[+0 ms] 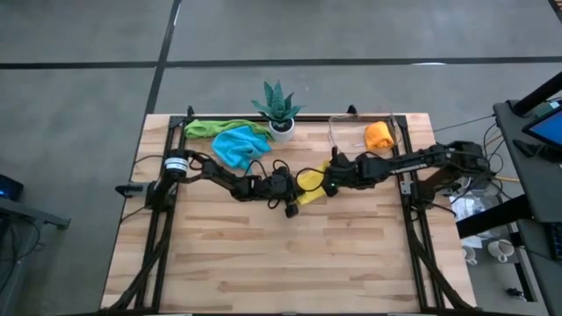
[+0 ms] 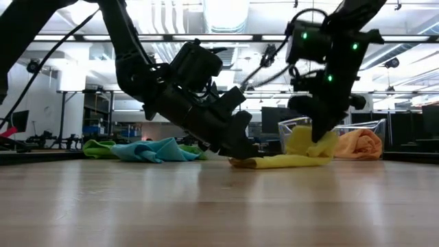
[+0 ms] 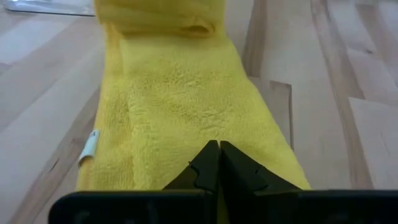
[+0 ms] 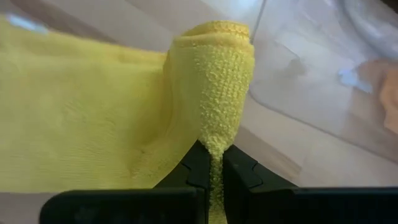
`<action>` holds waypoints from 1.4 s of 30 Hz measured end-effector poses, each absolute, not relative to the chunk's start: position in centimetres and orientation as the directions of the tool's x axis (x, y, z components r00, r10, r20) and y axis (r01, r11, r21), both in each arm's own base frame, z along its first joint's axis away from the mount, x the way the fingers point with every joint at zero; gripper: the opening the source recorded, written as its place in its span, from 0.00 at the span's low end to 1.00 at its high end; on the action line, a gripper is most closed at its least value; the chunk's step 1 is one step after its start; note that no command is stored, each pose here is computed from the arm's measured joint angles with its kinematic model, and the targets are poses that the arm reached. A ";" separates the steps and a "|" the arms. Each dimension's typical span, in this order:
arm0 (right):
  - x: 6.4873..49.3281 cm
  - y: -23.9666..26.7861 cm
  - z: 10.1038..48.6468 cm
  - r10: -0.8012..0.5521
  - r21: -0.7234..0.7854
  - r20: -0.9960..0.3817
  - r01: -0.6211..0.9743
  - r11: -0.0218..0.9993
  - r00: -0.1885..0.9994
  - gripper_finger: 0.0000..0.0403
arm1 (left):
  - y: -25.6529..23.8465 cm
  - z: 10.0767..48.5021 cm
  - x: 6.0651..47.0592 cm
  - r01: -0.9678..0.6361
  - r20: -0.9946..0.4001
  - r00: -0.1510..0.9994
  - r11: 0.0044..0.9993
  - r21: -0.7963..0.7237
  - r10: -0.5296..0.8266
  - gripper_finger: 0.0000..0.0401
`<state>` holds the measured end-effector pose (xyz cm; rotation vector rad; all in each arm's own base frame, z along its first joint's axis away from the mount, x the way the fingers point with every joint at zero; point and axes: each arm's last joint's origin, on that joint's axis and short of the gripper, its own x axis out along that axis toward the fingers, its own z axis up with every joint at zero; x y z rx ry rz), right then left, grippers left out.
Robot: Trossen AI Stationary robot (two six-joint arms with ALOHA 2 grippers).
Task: Roll microfiber towels into tight, uniform cylinder then place into a basket
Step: Roll the yellow microfiber cloth
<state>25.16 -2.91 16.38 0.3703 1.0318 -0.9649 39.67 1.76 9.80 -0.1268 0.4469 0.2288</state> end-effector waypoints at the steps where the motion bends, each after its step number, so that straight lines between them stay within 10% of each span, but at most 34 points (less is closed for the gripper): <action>1: 25.2 -2.9 16.0 -0.496 -0.178 -0.855 0.813 0.555 0.152 0.03 | 1.8 9.8 39.7 -0.246 -0.438 0.878 0.967 -0.072 0.191 0.00; 42: 33.1 -0.5 14.2 -0.421 -0.253 -0.892 0.587 0.769 0.166 0.15 | 2.1 10.8 39.3 -0.259 -0.441 0.875 0.963 -0.075 0.200 0.00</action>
